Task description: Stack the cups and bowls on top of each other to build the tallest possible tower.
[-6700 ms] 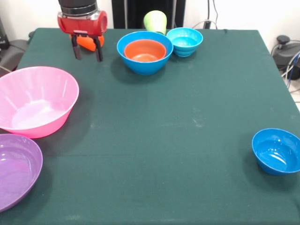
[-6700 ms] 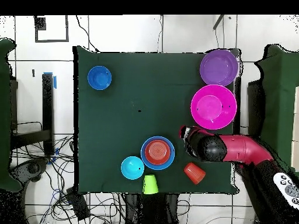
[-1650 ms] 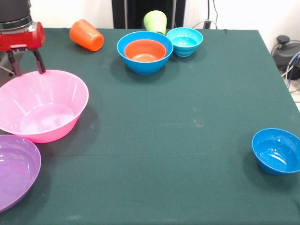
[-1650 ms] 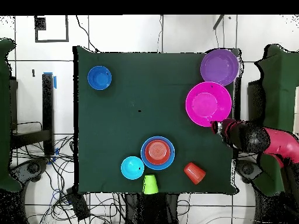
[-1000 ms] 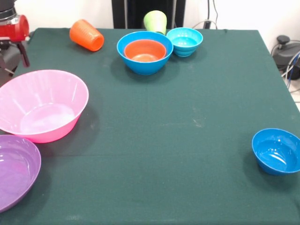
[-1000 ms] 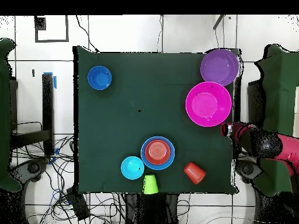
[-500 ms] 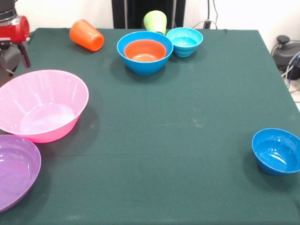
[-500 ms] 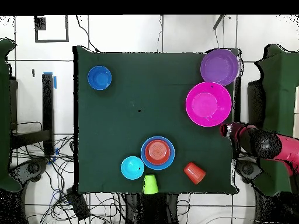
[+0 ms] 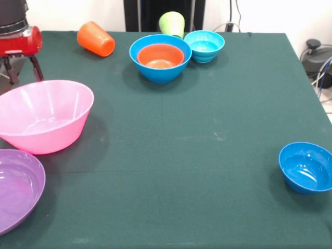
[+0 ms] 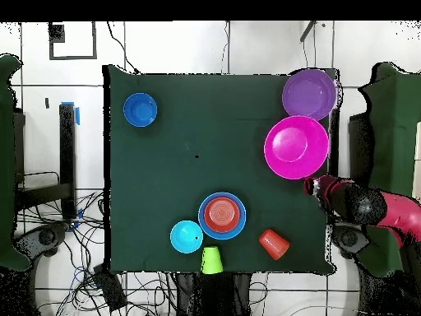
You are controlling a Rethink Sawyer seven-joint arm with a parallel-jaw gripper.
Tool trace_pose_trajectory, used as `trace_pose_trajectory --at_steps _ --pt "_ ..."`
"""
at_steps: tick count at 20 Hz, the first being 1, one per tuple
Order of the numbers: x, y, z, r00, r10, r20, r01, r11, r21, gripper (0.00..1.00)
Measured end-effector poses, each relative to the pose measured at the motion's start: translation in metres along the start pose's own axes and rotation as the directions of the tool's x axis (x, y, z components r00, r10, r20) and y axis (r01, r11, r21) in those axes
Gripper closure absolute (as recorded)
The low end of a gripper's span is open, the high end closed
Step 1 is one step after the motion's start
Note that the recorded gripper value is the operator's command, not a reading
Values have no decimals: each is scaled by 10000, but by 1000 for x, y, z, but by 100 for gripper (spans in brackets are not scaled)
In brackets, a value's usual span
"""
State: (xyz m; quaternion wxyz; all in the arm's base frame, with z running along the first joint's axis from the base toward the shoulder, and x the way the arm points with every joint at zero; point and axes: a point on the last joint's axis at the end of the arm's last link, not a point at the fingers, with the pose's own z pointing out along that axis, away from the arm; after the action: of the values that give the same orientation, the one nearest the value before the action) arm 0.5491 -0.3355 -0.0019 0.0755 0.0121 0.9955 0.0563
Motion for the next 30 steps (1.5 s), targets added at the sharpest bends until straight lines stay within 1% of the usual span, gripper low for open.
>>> trace_pose_trajectory --at_steps 8,9,17,30 --pt "8 -4 8 9998 201 84 -200 9997 -158 0" --pt "8 -6 8 9996 227 183 -224 9997 -138 0" --pt "4 -7 8 9984 242 513 -238 9997 -66 0" --pt "4 -7 8 9984 242 517 -239 9997 -66 0"
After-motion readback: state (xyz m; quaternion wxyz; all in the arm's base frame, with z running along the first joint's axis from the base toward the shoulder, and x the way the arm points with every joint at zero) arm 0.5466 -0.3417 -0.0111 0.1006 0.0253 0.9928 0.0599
